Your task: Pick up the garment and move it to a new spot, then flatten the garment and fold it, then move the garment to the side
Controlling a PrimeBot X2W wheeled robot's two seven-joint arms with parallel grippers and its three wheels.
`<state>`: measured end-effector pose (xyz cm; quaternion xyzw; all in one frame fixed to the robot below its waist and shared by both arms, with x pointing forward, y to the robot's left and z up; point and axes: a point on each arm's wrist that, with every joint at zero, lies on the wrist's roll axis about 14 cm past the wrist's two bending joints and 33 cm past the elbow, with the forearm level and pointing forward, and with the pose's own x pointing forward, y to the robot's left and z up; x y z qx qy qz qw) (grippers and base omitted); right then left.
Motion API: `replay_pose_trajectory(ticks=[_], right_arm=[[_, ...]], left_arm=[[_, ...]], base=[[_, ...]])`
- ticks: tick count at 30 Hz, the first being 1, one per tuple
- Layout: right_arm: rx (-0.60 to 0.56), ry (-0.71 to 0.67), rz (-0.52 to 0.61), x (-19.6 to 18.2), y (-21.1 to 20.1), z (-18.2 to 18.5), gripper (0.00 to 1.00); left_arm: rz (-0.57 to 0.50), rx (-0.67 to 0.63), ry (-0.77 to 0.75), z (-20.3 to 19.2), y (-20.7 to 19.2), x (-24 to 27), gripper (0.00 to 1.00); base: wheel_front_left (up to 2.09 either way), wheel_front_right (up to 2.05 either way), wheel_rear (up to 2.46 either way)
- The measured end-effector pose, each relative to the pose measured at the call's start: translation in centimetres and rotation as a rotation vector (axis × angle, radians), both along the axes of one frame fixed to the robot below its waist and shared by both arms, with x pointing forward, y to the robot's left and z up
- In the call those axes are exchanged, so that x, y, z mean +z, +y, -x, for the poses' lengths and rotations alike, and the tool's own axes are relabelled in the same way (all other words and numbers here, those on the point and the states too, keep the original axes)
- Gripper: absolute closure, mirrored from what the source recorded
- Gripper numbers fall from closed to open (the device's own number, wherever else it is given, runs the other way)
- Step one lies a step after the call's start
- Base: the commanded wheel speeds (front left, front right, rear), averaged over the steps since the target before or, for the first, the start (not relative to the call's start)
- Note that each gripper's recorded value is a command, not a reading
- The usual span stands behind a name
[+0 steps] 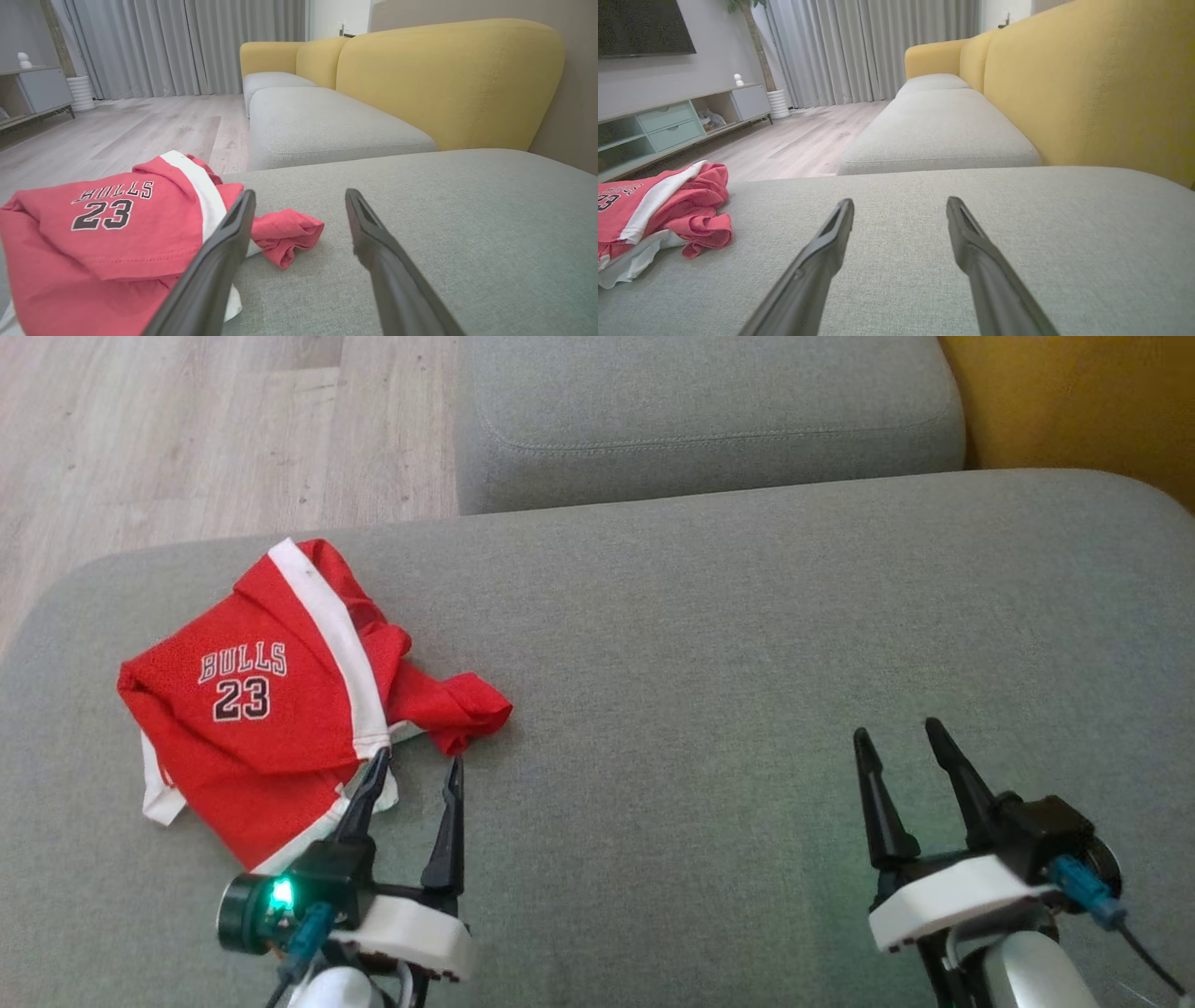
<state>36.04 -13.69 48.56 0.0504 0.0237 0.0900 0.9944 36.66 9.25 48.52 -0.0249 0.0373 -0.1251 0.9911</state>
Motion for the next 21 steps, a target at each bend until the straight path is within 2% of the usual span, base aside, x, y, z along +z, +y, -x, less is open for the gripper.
replay_pose_trajectory(ticks=[4, 10, 14, 17, 21], right_arm=[[0.011, -0.025, 0.016, 0.6, 0.3, -0.2, 0.0], [-0.004, -0.061, -0.055, 1.8, 0.1, -0.5, 0.0], [-0.016, -0.08, -0.105, 2.2, -0.1, -0.6, 0.0], [-0.027, -0.073, -0.129, 1.9, -0.3, -0.4, 0.0], [-0.019, -0.063, -0.097, 1.4, -0.1, -0.3, 0.0]], left_arm=[[0.007, 0.002, -0.017, 0.0, -0.2, 0.4, 0.0], [0.172, 0.043, -0.061, -0.7, 0.0, 3.1, 0.0], [0.231, 0.074, -0.074, -0.8, 0.9, 3.5, 0.0], [0.249, 0.074, -0.063, -0.5, 1.1, 2.9, 0.0], [0.246, 0.053, -0.035, 0.0, 0.7, 1.6, 0.0]], base=[[0.0, 0.0, 0.0], [0.0, 0.0, 0.0], [0.0, 0.0, 0.0], [0.0, 0.0, 0.0], [0.0, 0.0, 0.0]])
